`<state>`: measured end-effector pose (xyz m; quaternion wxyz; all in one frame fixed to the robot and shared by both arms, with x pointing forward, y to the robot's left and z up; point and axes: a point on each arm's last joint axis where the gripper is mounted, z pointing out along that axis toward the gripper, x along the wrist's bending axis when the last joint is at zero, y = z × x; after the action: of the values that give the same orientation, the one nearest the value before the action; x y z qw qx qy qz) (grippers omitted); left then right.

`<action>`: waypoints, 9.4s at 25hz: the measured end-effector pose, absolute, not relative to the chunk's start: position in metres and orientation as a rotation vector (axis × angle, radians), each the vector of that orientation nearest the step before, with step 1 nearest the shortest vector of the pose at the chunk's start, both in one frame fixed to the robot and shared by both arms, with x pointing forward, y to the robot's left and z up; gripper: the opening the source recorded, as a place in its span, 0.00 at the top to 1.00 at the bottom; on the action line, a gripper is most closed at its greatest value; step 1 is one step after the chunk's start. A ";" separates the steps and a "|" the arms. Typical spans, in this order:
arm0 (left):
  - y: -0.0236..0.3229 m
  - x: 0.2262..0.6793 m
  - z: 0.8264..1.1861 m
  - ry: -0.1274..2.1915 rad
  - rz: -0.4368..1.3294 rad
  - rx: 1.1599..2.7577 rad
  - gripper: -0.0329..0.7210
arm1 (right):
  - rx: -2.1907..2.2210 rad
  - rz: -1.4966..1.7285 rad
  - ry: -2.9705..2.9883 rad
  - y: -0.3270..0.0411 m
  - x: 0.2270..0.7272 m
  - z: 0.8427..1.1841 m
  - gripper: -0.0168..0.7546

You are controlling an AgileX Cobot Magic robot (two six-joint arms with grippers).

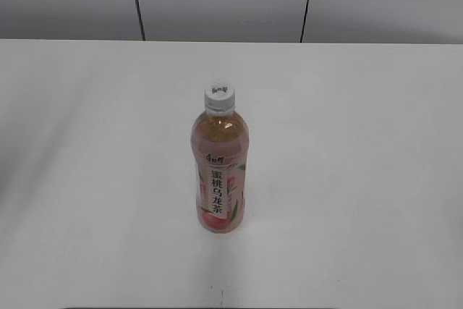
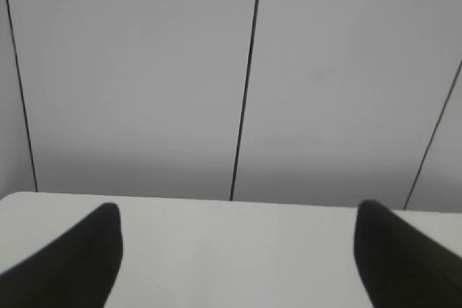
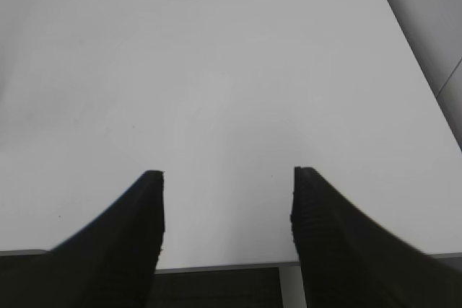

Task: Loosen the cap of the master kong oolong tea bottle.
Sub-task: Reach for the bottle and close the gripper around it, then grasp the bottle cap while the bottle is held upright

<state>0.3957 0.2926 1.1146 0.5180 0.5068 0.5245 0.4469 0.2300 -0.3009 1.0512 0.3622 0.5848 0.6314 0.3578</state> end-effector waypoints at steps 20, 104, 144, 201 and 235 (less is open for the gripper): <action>0.274 0.536 0.966 1.385 1.007 1.384 0.19 | 1.506 0.923 1.626 -0.301 0.230 1.051 0.42; 0.161 0.467 0.903 0.420 0.210 1.733 0.13 | 1.506 0.923 1.626 -0.301 0.230 1.051 0.42; 0.108 0.489 0.894 0.361 0.136 1.694 0.17 | 1.506 0.923 1.626 -0.301 0.230 1.051 0.42; 0.105 0.491 0.897 0.310 0.146 1.693 0.36 | 1.506 0.923 1.626 -0.301 0.230 1.051 0.42; 0.105 0.490 0.897 0.287 0.157 1.695 0.36 | 1.650 0.865 2.257 -0.256 0.501 1.092 0.45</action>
<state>0.4904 0.1051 0.8972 0.6501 0.7460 0.1266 0.0691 0.5009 -0.2564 1.0919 0.1072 0.5606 0.7667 0.2939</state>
